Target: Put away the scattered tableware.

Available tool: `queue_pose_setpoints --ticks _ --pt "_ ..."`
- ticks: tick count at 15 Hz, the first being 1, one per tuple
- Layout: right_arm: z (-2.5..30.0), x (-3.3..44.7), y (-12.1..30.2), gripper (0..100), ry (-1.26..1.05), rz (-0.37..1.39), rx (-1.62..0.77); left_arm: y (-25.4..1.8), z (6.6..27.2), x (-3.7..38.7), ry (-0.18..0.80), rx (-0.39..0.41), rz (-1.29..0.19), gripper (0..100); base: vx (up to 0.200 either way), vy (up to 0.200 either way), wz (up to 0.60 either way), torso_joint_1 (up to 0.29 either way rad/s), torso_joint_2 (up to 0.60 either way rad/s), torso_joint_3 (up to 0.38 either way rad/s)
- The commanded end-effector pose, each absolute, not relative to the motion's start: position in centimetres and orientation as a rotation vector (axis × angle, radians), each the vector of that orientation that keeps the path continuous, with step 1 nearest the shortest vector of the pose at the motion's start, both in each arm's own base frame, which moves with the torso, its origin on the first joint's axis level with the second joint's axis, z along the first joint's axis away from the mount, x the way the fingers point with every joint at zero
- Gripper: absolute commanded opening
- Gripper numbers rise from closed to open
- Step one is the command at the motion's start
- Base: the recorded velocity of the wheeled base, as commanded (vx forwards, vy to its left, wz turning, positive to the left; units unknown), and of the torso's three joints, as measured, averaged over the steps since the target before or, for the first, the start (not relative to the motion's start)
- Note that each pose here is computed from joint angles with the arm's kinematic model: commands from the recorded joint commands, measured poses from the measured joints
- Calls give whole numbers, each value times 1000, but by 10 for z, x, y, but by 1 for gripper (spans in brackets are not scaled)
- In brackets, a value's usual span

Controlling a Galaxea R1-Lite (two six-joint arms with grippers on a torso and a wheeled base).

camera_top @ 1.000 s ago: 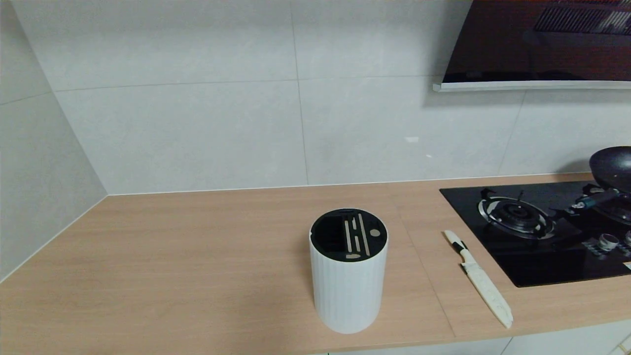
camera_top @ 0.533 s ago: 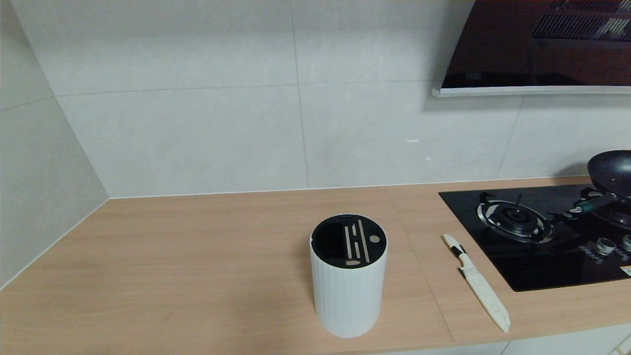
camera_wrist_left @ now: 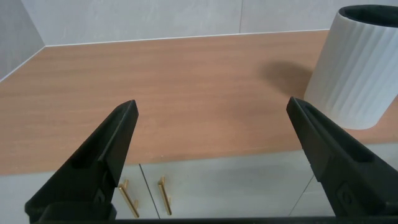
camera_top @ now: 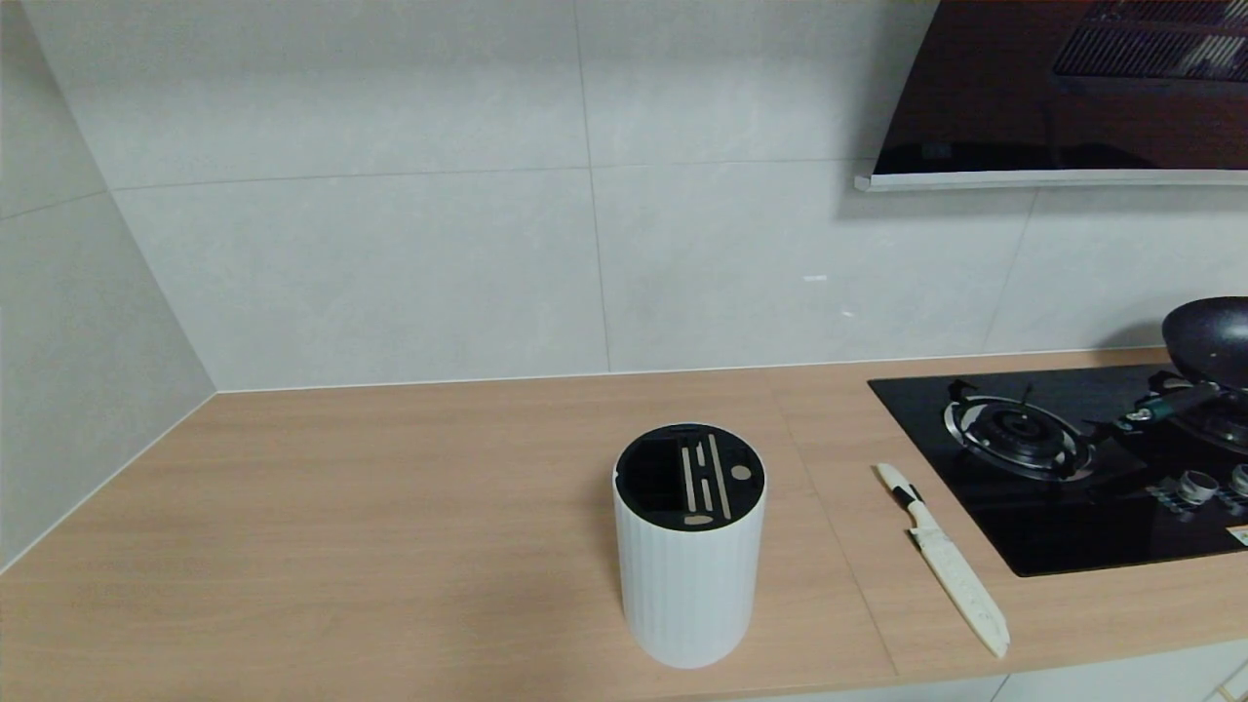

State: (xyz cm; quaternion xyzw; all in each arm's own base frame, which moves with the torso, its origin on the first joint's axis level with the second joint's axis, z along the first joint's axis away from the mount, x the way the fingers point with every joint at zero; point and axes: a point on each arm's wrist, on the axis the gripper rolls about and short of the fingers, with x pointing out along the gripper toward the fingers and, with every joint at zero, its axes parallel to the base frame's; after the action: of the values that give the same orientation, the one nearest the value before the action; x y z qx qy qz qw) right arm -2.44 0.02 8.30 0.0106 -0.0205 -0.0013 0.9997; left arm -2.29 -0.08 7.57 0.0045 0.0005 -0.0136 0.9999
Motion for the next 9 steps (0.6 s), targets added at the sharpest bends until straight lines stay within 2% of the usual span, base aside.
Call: queue_pose_setpoints --ticks 1,5,9 --pt "115 -34 1 100 -163 32 54 -1 76 -23 0 9 -26 100 0 0 0 0 0 0" --pt "142 -12 4 100 91 195 64 -1 76 -23 1 9 -26 100 0 0 0 0 0 0" --pt "171 57 8 100 401 261 84 -1 76 -23 3 9 -26 100 0 0 0 0 0 0"
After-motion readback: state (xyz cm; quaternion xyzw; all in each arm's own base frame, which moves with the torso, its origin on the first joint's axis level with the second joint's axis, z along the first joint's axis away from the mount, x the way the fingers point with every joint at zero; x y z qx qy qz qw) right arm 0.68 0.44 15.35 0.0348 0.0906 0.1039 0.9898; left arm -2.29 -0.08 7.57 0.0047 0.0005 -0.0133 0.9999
